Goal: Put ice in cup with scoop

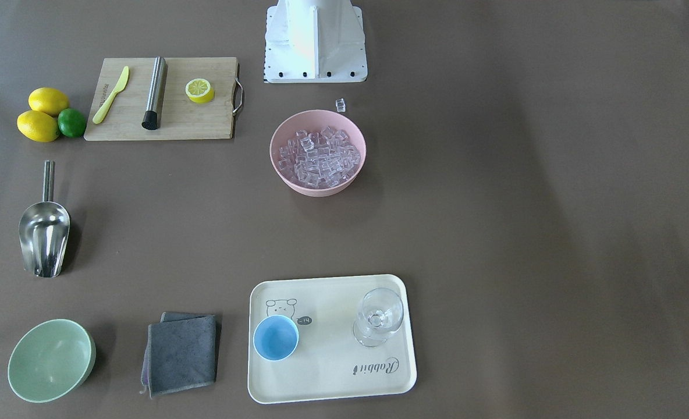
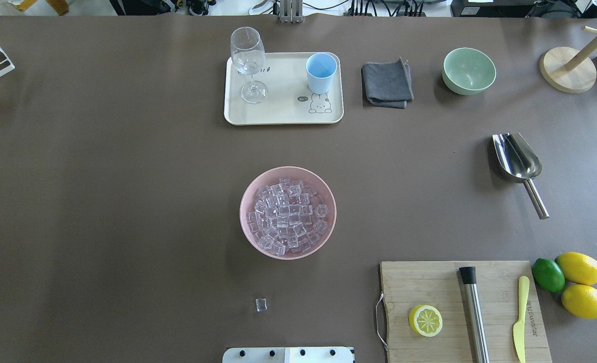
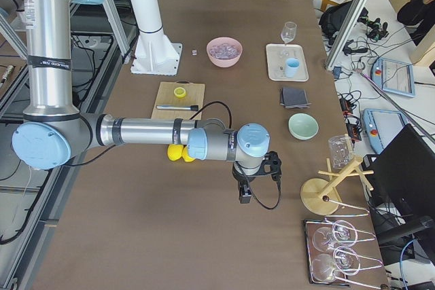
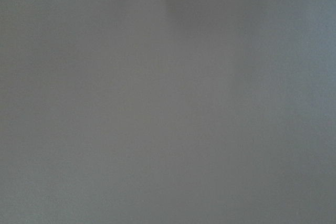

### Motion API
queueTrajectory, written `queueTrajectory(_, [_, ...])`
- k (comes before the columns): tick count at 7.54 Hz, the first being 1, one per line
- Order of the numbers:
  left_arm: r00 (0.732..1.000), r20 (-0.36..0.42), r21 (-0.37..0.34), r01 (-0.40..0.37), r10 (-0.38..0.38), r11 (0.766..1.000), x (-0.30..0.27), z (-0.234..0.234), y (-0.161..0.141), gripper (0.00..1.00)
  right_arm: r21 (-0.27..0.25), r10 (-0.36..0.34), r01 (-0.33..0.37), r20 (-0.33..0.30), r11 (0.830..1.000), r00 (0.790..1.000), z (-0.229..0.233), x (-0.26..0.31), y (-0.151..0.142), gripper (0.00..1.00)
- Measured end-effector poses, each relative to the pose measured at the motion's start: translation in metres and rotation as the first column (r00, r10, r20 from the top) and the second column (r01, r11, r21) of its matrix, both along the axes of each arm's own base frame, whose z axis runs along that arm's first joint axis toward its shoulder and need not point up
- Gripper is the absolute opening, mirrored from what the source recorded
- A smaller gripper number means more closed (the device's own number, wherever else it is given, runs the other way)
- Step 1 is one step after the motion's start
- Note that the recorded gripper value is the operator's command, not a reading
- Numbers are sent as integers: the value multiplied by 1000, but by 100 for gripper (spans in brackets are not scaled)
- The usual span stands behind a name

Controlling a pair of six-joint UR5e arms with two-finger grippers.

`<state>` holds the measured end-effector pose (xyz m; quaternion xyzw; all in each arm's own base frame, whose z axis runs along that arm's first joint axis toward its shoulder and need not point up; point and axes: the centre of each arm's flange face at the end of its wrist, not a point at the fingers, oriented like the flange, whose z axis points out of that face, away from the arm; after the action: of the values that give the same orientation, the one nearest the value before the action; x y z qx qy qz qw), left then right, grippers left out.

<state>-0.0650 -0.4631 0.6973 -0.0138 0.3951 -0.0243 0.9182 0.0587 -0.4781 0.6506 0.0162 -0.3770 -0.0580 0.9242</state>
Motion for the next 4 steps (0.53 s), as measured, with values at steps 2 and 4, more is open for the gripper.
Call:
queueTrajectory(2, [1000, -1, 0, 1, -1, 1000, 0, 0, -1, 97, -3, 0, 0, 1, 1000, 1000, 1, 0, 0, 100])
queueTrajectory(4, [1000, -1, 10, 0, 0, 1000, 0, -3, -3, 98, -1, 1, -1, 2, 1000, 1000, 0, 0, 0, 100])
